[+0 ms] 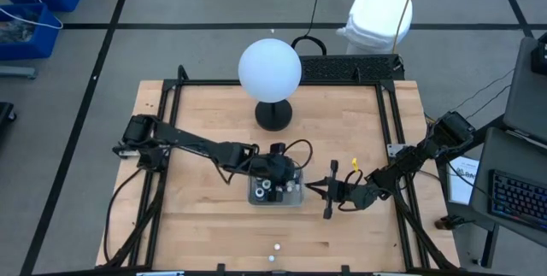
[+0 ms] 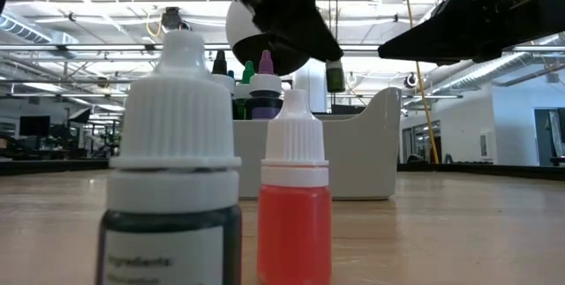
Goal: Pick & Place food coloring
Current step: Put the small green food coloring bottle into the gray bin
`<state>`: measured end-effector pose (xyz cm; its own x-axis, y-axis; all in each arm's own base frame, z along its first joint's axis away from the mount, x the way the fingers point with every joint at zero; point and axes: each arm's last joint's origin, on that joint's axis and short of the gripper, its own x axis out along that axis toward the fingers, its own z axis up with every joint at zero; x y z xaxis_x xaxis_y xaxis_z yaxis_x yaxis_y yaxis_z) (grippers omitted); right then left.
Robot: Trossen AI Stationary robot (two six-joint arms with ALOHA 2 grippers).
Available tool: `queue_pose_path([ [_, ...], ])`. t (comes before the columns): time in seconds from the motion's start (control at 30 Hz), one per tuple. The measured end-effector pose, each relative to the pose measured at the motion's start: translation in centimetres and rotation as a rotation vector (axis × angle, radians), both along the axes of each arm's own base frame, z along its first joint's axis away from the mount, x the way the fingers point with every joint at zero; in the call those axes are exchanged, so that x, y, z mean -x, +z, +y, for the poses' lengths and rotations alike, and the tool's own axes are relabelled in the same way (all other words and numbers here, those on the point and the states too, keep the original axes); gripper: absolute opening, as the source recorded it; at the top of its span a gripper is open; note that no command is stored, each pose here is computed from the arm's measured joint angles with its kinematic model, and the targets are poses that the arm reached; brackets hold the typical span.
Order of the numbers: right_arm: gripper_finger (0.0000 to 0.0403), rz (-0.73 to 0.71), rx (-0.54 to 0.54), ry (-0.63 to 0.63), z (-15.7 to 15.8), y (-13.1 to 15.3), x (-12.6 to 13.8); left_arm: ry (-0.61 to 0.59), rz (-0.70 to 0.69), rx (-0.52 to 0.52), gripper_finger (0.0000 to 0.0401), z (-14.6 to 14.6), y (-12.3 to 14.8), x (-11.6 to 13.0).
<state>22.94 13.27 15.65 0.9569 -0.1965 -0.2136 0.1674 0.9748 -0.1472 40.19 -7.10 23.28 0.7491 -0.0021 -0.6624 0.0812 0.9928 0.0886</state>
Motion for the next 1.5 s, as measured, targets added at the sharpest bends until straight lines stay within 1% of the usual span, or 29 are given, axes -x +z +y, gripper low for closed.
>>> queue_pose_path([
  [0.1,0.0,0.0,0.0,0.0,0.0,0.0,0.0,-0.008,0.026,0.021,0.006,0.4,-1.1,0.3],
  [0.37,0.0,0.0,0.0,0.0,0.0,0.0,0.0,0.013,0.032,0.004,0.006,0.5,-2.8,0.9],
  [0.53,0.0,-0.001,-0.001,0.0,0.0,0.0,0.0,0.014,0.019,0.005,0.006,0.6,-2.9,0.8],
  [0.63,0.0,-0.002,-0.001,0.0,0.0,0.0,0.0,0.008,0.037,0.0,0.006,0.5,-3.5,0.7],
  [0.73,0.0,-0.002,-0.001,0.0,0.0,0.0,0.0,-0.021,0.041,0.021,0.006,0.4,-4.0,0.5],
  [0.87,0.0,-0.003,-0.002,-0.001,0.0,0.0,0.0,-0.04,0.049,0.006,0.006,0.5,-4.4,0.4],
  [0.93,0.0,-0.005,-0.003,-0.001,0.0,0.0,0.0,-0.025,0.013,0.027,0.006,0.4,-4.0,0.1],
  [1.03,0.0,-0.007,-0.004,-0.001,0.0,0.1,0.0,0.017,0.005,0.054,0.006,0.1,-3.2,-0.2],
  [1.13,0.0,-0.006,-0.004,-0.001,0.0,0.1,0.0,0.043,0.002,0.017,0.006,-1.2,-2.0,-0.6],
  [1.17,0.0,-0.007,-0.004,-0.001,0.0,0.1,0.0,0.052,0.014,0.001,0.006,-1.6,-1.7,-0.7],
  [1.23,0.0,-0.006,-0.004,-0.001,0.0,0.1,0.0,0.079,0.082,-0.029,0.006,-2.4,-1.3,-0.6],
  [1.33,0.0,-0.007,-0.004,-0.001,0.0,0.1,0.0,0.12,0.106,-0.028,0.006,-3.3,-0.1,-1.3],
  [1.4,0.0,-0.005,-0.003,-0.001,0.0,0.0,0.0,0.159,0.13,-0.024,0.006,-3.6,-0.1,-1.8],
  [1.5,0.0,-0.009,-0.005,-0.001,0.0,0.1,0.0,0.213,0.145,-0.021,0.006,-3.8,-1.9,-2.8],
])
